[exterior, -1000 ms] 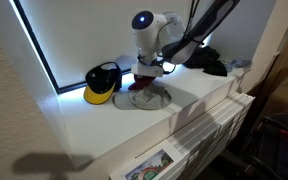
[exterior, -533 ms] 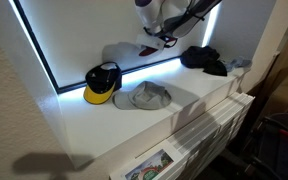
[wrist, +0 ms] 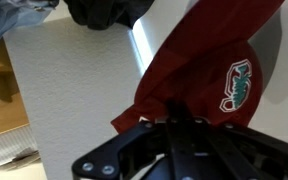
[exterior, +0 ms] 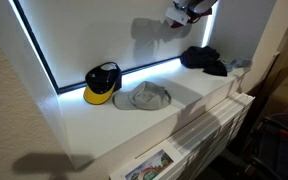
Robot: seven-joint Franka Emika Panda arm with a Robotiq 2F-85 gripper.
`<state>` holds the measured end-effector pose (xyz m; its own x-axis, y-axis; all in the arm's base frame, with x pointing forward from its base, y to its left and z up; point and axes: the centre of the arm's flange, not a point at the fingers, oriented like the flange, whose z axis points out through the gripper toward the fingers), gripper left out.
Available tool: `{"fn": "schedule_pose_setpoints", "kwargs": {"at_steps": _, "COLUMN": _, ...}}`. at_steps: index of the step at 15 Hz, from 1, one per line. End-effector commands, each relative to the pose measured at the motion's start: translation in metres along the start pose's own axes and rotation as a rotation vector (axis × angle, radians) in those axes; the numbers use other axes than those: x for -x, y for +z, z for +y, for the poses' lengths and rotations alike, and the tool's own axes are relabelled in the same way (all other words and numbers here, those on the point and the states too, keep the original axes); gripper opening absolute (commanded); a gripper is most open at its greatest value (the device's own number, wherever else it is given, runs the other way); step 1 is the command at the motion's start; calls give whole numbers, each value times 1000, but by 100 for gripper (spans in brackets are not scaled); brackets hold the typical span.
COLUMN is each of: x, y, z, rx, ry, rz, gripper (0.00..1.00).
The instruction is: Move the red hat to the right
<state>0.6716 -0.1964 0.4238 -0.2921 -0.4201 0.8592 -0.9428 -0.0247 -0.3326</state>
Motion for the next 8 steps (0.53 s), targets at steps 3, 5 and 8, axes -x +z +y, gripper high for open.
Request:
{"fn": "schedule_pose_setpoints", "kwargs": {"at_steps": 3, "x": -91, "y": 107, "z": 47, "rx": 195, "ry": 153, "rz": 71, "gripper": 1}}
{"fn": "schedule_pose_setpoints", "kwargs": {"at_steps": 5, "x": -102, "y": 129, "z": 64, "rx": 243, "ry": 154, "rz": 67, "gripper": 30}}
{"fn": "schedule_pose_setpoints", "kwargs": {"at_steps": 8, "x": -105, "y": 134, "z": 69, "rx": 236, "ry": 153, "rz": 84, "gripper": 26}}
